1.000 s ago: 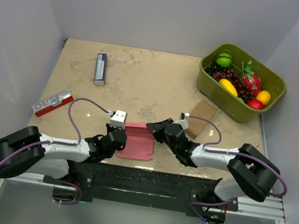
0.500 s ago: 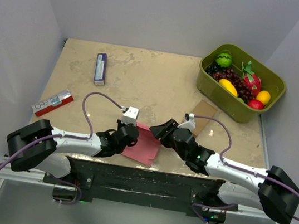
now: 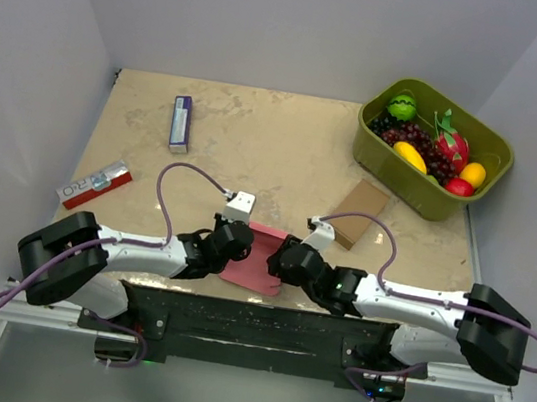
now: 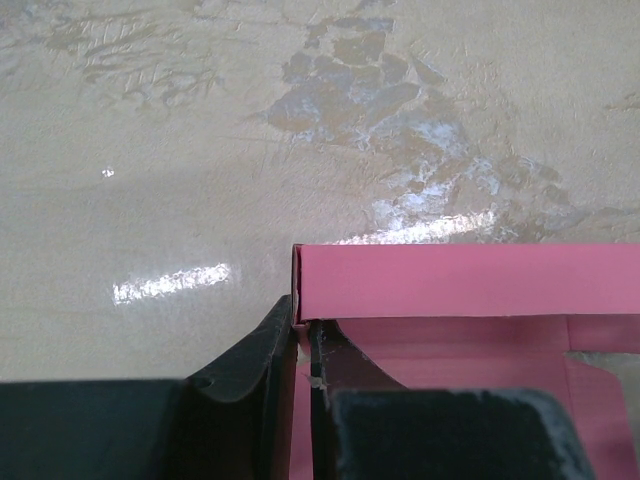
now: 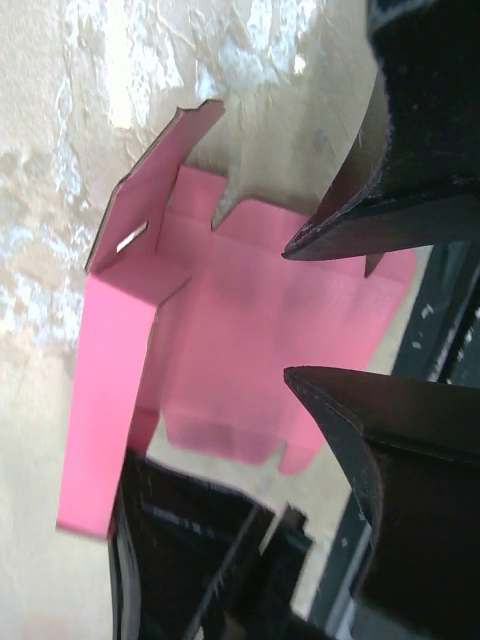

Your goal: Fold the paper box

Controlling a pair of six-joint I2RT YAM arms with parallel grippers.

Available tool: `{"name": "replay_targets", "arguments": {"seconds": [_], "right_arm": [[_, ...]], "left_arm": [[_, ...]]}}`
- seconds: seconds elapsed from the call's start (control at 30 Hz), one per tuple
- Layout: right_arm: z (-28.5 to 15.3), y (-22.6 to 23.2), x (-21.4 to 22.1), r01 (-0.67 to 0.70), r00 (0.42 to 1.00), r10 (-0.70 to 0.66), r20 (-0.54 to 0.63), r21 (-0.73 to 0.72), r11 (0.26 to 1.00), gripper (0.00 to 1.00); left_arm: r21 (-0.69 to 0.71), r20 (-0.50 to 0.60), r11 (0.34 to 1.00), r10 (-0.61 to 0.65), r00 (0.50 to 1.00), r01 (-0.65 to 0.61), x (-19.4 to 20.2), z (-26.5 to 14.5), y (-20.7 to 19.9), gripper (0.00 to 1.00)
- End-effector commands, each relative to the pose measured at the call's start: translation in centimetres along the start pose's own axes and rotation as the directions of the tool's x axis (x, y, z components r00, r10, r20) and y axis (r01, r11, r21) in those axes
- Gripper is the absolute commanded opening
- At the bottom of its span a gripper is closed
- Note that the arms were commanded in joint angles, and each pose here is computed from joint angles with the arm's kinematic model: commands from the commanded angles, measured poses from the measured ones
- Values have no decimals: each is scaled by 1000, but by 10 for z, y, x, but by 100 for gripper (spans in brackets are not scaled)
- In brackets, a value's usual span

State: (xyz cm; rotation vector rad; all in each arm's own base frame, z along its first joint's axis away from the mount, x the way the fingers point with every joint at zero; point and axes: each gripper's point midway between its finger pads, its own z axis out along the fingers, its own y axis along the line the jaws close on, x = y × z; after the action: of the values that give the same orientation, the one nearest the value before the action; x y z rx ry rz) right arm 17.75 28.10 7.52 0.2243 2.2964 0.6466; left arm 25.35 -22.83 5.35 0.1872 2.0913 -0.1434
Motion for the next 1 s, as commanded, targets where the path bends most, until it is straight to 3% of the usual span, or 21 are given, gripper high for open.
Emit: {"name": "replay_targets", "arguments": {"seconds": [0.0, 0.2, 0.4, 0.7, 0.97], "right_arm": [[10, -11, -16, 13, 997, -20, 79, 82, 997, 52], [25, -33, -24, -3, 995, -12, 95, 154, 988, 54], [34, -34, -28, -3, 994, -13, 110, 136, 991, 54], [51, -27, -26, 16, 996, -28, 82, 146, 989, 45], [49, -19, -39, 21, 990, -37, 134, 123, 992, 33]], "left_arm": [[-1, -27, 1000, 24, 999, -24, 4, 1, 0, 0], [7, -31, 1000, 24, 999, -24, 4, 1, -1, 0], [9, -30, 1000, 22, 999, -22, 5, 1, -1, 0], [19, -30, 1000, 20, 999, -20, 5, 1, -4, 0], [36, -41, 999, 25, 999, -23, 8, 3, -9, 0]]}}
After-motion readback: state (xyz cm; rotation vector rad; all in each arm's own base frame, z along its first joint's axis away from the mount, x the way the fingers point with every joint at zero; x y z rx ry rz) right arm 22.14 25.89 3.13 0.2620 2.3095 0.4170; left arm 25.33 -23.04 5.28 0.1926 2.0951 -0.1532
